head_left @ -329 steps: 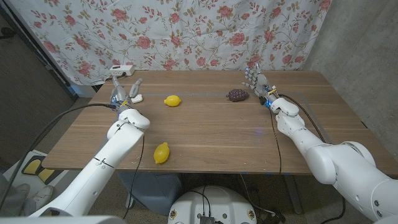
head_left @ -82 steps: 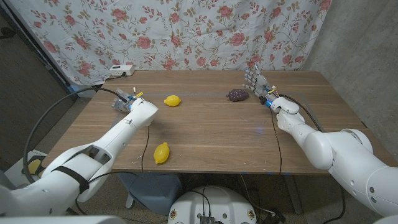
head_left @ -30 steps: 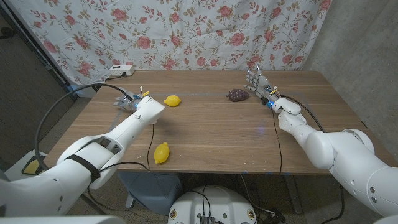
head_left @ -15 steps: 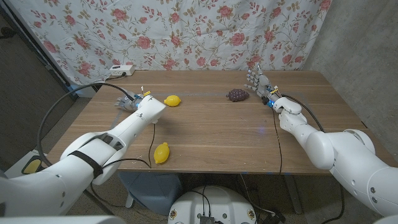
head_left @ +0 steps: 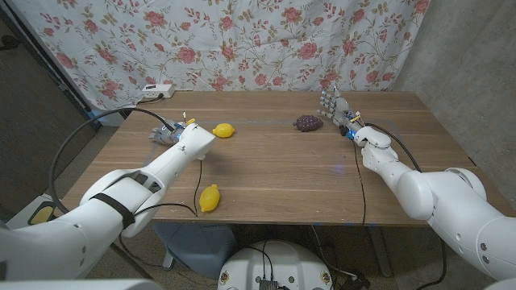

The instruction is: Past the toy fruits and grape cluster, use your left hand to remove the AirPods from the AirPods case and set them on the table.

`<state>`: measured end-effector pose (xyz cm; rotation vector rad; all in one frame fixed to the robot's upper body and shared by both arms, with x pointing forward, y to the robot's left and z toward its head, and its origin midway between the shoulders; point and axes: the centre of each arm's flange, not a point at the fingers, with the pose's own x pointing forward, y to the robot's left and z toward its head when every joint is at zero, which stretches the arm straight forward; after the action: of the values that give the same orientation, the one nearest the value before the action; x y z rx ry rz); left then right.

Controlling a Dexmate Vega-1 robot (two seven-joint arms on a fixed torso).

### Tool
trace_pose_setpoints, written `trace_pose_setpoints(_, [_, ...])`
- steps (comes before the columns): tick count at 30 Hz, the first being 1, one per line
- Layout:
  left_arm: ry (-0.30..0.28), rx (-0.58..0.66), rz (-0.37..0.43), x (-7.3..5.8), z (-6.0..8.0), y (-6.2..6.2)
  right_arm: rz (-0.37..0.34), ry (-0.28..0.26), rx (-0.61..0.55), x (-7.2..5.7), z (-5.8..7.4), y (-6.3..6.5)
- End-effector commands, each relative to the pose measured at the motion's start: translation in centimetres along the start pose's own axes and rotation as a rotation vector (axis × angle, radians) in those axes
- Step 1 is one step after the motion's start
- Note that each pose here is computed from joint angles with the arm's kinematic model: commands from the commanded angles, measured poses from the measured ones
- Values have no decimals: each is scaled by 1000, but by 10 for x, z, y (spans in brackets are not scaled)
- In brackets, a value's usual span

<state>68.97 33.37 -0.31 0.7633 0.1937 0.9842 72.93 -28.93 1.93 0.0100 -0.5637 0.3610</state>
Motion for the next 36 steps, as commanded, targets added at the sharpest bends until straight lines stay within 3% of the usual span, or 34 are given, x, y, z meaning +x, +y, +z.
trace_pose_setpoints(1, [11, -7, -14, 1, 2, -2, -2, -3, 2, -1, -1, 1])
trace_pose_setpoints(17, [6, 1, -24, -1, 10, -8, -7, -2, 7, -3, -2, -2])
trace_pose_setpoints(36, [17, 17, -10, -1, 8, -6, -2, 5, 7, -4, -3, -3])
